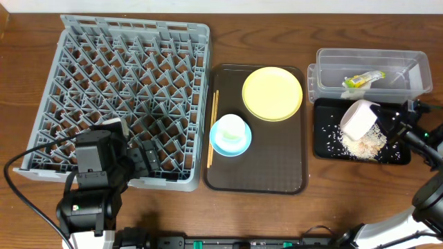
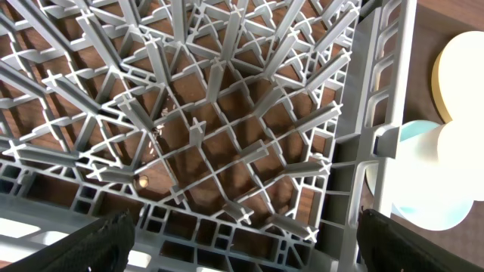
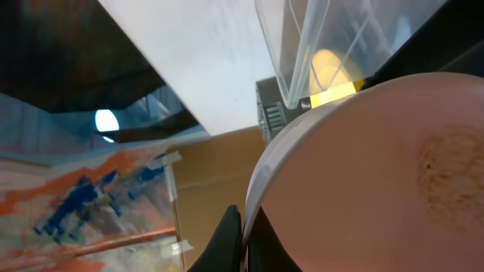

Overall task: Sort waste into correct bins and load items into the dishwasher
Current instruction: 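Tilt the pink bowl over the black tray to dump the rice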

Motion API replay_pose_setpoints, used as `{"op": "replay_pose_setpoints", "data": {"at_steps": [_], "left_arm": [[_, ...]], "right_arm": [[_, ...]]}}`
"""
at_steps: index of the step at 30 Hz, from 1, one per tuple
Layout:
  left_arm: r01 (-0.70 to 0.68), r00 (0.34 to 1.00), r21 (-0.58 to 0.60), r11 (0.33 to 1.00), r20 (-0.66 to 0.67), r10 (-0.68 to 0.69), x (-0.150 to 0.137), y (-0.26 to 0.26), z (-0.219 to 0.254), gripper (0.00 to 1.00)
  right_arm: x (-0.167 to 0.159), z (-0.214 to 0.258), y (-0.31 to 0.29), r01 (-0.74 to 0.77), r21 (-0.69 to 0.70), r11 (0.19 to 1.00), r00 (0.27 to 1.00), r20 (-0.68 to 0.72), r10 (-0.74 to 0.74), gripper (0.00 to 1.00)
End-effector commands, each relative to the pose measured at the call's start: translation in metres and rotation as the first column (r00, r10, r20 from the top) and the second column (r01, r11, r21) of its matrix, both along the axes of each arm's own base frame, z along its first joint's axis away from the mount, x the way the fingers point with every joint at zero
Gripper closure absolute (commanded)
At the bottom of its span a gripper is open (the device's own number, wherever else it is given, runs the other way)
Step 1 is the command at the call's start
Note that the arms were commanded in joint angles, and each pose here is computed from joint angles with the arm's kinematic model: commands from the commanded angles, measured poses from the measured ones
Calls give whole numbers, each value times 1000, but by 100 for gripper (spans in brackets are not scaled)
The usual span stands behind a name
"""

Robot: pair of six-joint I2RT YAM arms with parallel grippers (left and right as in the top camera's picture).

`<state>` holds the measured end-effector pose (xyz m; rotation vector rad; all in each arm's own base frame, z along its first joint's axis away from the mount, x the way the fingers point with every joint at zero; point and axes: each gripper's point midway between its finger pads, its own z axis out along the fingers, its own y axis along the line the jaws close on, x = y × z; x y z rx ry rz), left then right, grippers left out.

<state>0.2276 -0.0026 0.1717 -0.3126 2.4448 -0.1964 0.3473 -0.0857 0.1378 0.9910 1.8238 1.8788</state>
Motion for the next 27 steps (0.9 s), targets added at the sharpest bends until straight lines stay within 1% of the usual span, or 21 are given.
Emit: {"op": "replay_pose_setpoints", "data": {"at_steps": [1,7,12,16,22,27], "left_arm": [[7,1000,-11,1000,22,-7,2,-3,9,6],[7,1000,-11,1000,22,-7,3,-3,9,6],[7,1000,-11,1000,22,-7,3,-3,9,6],[7,1000,-11,1000,22,-7,3,-3,9,6],[7,1000,-11,1000,22,-7,3,-3,9,6],[7,1000,-11,1000,22,-7,3,-3,9,6]], "right_arm": [[-6,8,-16,45,53,998,999,27,-46,99],[-12,8,-35,100,51,994,994,29,-101,99],[-10,8,-30,84,49,995,996,32,-86,99],[-4,8,-12,32,41,999,999,40,-34,99],[4,10,29,-85,37,996,996,44,83,99],[6,27,67,-190,-49,981,971,136,195,99]]}}
